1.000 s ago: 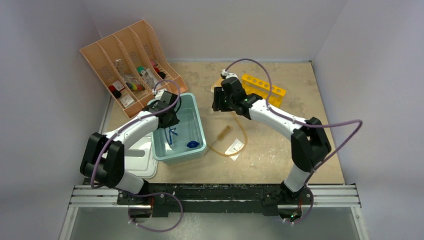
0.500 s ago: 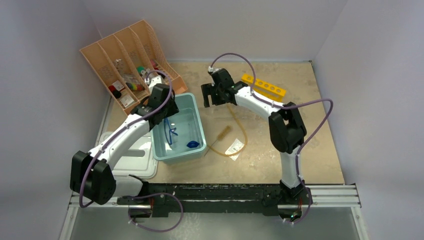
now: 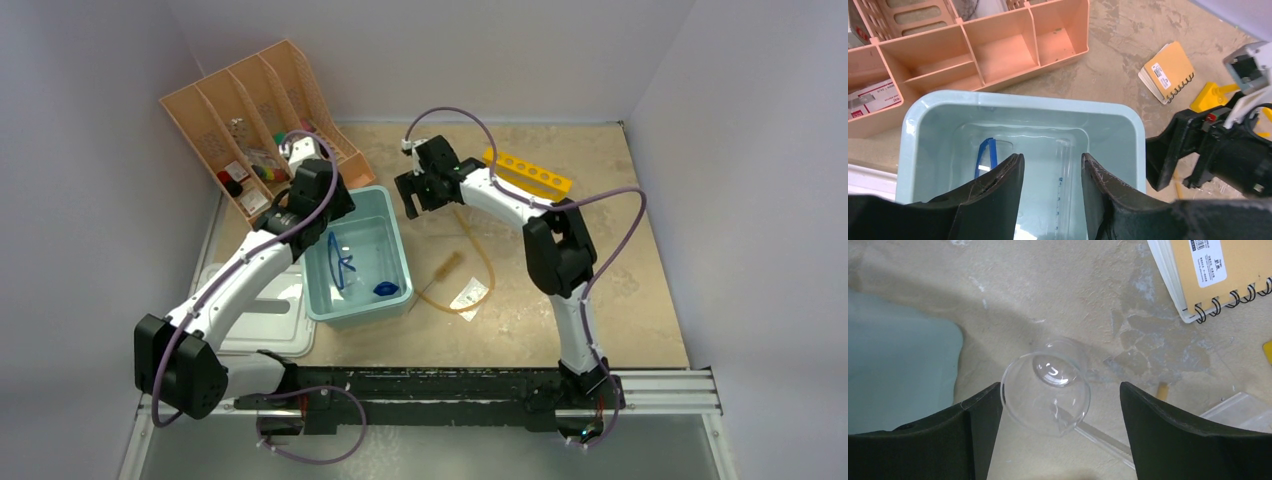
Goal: Organize the chemistry lab equipment
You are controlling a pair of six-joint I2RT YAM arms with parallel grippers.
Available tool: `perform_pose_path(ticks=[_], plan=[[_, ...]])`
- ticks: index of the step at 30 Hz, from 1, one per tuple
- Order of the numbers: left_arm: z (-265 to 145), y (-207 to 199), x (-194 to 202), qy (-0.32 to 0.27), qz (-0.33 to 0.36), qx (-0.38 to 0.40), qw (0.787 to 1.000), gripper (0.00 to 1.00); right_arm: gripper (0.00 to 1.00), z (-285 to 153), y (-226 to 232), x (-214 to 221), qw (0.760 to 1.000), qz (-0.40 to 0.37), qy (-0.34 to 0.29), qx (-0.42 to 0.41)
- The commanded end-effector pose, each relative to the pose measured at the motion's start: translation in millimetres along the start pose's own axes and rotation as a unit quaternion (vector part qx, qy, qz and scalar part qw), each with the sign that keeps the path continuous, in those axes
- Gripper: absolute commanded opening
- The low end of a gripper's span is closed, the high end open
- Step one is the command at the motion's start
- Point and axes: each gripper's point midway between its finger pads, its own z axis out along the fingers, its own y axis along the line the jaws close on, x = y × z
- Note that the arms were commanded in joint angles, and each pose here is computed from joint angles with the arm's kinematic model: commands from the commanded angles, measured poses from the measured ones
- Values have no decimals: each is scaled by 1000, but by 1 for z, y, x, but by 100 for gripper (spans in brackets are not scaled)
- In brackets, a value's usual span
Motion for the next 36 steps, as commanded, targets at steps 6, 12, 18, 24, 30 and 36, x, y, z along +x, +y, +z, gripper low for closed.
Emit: perform_pose_path(ticks=[6, 12, 18, 24, 30, 36], plan=[[-16, -11, -48, -70, -10, 18, 997, 45, 60, -1, -6, -22, 998, -48, -17, 24], [-18, -10, -52, -68, 0, 7, 998, 45, 43, -34, -5, -46, 996, -46, -65, 31], [-36, -13, -79, -99, -6, 9, 995, 45, 41, -89, 1, -90, 990, -33, -134, 29], [-72, -4, -123, -167, -25, -7, 986, 46, 41, -144, 44, -127, 979, -38, -198, -34], [-117, 16, -156, -233, -51, -27, 971, 47, 42, -169, 133, -129, 963, -114, -226, -88], [-157, 49, -177, -293, -83, -70, 950, 50, 42, -143, 188, -103, 963, -137, -194, -130]])
